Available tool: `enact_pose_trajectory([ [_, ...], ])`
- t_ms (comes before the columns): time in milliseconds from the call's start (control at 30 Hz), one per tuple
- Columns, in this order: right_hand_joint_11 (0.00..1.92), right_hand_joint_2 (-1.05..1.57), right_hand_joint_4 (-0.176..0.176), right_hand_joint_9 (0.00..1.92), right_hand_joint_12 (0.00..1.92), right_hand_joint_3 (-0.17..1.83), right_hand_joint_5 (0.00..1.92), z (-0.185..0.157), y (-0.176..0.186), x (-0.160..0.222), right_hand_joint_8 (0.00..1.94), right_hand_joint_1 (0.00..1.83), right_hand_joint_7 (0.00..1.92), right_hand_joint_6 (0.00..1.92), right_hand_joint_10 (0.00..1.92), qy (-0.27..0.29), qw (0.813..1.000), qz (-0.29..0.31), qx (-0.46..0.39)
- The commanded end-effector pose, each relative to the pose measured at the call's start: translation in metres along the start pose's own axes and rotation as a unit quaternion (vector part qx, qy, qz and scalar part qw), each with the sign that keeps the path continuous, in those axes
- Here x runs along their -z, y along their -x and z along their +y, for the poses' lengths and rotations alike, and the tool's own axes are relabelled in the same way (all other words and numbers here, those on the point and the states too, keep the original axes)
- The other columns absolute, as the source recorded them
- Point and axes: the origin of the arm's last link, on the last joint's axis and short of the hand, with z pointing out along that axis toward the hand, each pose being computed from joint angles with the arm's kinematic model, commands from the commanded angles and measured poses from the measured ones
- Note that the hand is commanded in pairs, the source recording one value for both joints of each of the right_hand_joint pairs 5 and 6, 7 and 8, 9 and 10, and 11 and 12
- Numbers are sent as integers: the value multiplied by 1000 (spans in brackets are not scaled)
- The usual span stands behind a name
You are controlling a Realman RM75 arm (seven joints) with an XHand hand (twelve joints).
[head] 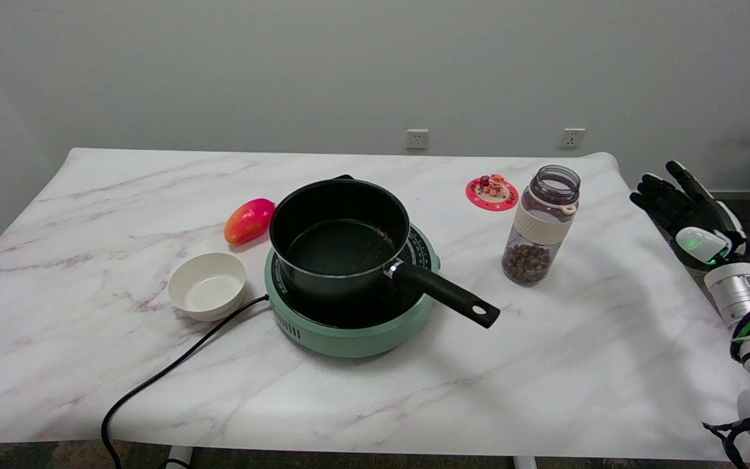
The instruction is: Pick up the bottle.
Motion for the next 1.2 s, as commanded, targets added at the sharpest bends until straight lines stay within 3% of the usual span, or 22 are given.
enact_pose_trajectory([
  [33,453,-804,0,401,453,1097,172,10,15,-7,457,1239,457,172,401,31,997,-48,52],
  [500,422,-859,0,396,422,1130,184,24,32,-11,459,1247,459,184,396,30,997,-60,49],
  [1200,438,-907,0,427,438,1168,256,48,110,-45,521,1233,521,256,427,26,989,-141,32],
])
